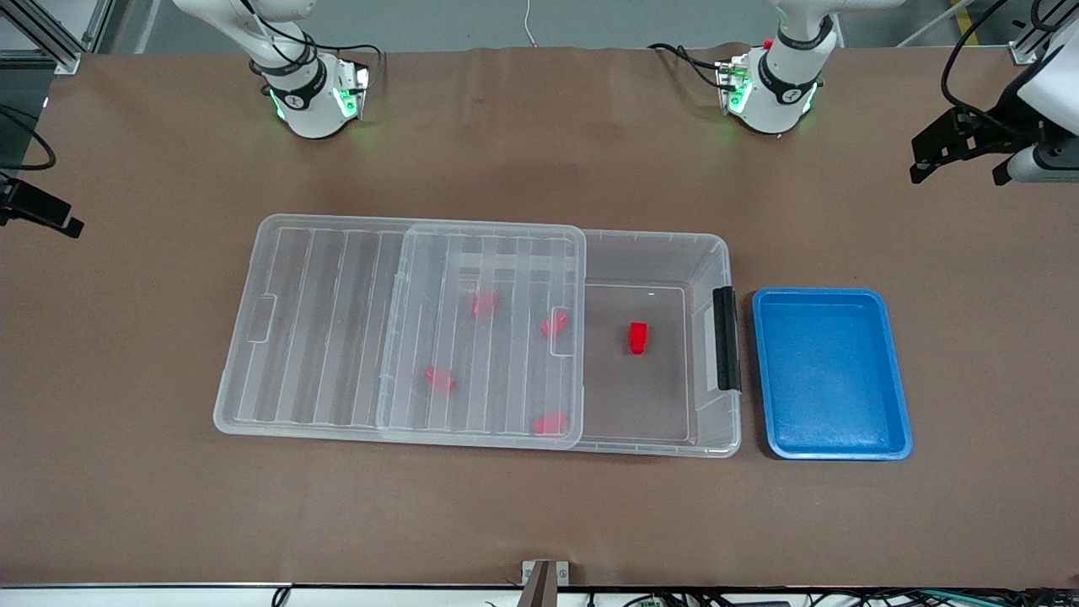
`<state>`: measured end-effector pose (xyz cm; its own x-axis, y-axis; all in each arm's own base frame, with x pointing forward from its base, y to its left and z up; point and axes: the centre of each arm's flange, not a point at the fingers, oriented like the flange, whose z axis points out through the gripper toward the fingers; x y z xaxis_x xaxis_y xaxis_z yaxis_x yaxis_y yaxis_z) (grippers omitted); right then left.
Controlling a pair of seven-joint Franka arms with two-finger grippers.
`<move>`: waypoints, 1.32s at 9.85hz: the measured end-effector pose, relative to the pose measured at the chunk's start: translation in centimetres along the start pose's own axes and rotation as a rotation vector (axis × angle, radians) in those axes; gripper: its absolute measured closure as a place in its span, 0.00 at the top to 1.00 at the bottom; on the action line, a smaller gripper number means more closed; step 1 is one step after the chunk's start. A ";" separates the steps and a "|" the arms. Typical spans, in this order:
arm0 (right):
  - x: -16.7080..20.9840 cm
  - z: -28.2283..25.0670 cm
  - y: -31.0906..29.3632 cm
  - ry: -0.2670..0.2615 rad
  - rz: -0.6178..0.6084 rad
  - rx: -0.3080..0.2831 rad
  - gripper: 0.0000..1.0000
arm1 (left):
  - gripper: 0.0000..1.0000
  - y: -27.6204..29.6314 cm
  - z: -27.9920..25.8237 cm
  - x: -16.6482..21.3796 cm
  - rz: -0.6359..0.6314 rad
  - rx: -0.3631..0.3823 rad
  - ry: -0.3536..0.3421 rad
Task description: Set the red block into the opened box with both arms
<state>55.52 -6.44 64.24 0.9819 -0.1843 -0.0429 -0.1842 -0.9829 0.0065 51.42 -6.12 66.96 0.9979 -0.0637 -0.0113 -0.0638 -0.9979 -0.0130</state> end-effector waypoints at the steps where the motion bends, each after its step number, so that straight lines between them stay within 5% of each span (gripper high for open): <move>1: 0.0 0.0 0.0 0.001 -0.001 0.000 1.00 | 1.00 -0.1 0.0 0.0 -0.001 0.000 -0.001; 6: 0.0 0.0 0.3 0.000 0.000 -0.001 1.00 | 1.00 -0.3 0.1 0.1 -0.006 0.000 -0.002; 8: 0.4 1.1 -0.3 -0.010 -0.139 0.016 0.98 | 1.00 -0.3 0.1 0.1 -0.006 -0.001 -0.002; 13: 4.4 18.3 -3.9 -0.081 -0.278 0.043 0.20 | 1.00 -1.2 0.2 0.2 -0.022 -0.002 -0.001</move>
<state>59.74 -3.42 45.77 0.9887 0.0945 -0.1164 0.0881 -0.9944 -0.0590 51.65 -4.95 66.81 0.9990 -0.0418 -0.0125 -0.0420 -0.9991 -0.0114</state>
